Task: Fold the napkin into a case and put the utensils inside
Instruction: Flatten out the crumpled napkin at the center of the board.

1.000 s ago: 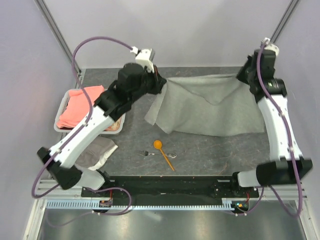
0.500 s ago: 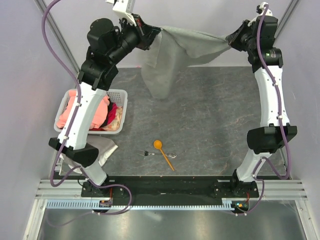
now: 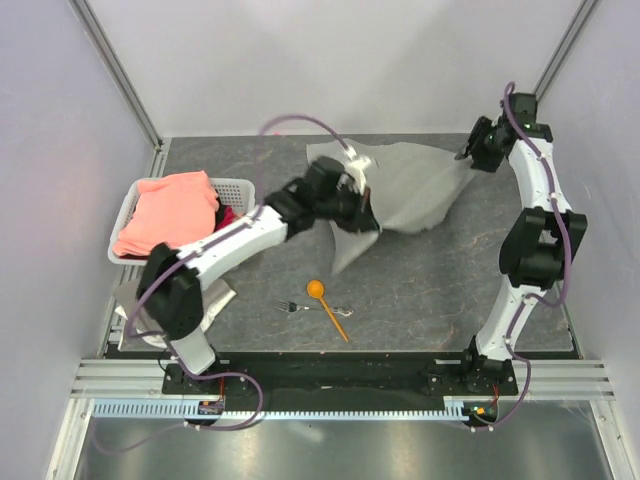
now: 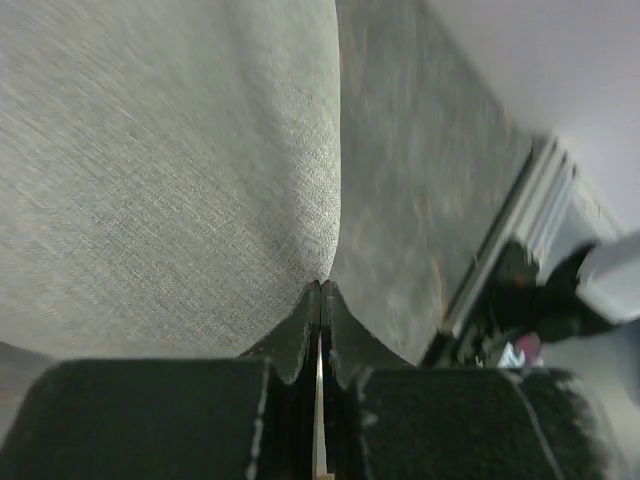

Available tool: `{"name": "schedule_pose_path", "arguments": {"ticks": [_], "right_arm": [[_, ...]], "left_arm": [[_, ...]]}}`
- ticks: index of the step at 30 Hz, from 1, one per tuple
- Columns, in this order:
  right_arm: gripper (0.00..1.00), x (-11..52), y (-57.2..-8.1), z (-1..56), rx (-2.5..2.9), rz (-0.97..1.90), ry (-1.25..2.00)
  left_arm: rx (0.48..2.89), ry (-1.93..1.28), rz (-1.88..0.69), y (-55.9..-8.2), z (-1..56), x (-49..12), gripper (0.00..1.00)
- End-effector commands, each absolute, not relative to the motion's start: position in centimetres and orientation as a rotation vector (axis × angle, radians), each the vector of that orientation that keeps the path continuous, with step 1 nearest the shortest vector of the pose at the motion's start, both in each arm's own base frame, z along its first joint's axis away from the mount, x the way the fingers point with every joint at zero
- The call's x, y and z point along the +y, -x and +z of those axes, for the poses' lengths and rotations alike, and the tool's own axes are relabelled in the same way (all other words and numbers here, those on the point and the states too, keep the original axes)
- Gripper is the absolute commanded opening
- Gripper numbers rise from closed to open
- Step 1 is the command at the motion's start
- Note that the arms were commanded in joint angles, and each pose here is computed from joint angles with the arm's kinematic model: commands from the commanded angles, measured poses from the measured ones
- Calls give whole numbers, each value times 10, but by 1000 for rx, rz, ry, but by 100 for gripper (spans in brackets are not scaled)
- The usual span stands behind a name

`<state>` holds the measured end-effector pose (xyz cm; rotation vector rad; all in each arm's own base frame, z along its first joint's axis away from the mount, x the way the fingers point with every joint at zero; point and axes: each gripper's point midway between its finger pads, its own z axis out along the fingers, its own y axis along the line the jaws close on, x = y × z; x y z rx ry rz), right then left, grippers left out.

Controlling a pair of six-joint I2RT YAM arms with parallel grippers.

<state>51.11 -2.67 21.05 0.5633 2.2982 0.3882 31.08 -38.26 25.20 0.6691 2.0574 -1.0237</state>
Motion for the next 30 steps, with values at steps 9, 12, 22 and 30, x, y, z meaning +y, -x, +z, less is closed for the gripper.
{"name": "schedule_pose_path", "arguments": {"ticks": [9,12,22,30], "right_arm": [[98,-52,-438,144,2426,85,-697],[96,-60,-406,126,2414,-7,-789],[85,-35,-388,59,2535,78,-681],[84,25,-403,25,2605,143,-532]], "left_arm": [[2233,-483,-1138,-313,203,-387,67],[2308,-412,-1163,-329,189,-388,57],[2546,-77,-1070,-390,97,-385,46],[2612,217,-985,-437,55,-341,47]]}}
